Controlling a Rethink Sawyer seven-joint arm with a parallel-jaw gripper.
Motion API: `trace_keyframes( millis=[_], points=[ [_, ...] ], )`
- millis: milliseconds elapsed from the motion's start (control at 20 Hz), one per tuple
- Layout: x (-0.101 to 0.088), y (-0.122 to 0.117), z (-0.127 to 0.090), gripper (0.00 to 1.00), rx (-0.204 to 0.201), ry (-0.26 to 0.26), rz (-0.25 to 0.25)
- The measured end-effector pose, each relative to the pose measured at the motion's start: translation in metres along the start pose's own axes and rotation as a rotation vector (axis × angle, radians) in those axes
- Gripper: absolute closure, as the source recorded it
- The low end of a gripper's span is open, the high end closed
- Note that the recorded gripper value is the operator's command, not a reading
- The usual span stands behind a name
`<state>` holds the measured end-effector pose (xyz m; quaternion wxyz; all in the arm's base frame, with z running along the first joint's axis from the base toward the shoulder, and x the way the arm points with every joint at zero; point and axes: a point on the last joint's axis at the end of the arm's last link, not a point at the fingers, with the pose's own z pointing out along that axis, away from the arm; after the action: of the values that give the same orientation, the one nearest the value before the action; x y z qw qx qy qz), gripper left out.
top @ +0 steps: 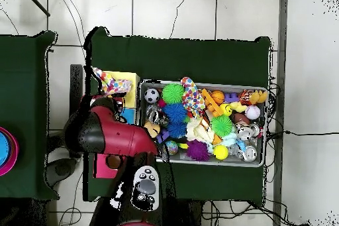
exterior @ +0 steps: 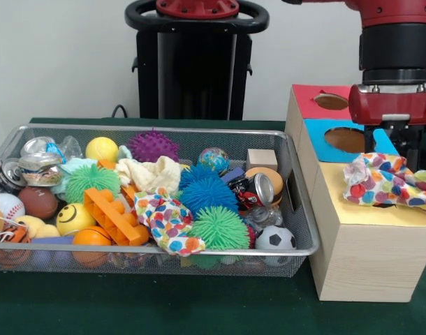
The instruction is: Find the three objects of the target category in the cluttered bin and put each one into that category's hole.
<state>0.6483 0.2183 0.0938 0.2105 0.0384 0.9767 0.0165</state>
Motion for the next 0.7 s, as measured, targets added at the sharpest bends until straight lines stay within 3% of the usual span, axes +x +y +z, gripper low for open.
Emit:
trace_keyframes(
  millis=[700],
  points=[
    [-0.012,-0.022,-0.02,0.0,0.068,0.071,-0.022]
  ],
)
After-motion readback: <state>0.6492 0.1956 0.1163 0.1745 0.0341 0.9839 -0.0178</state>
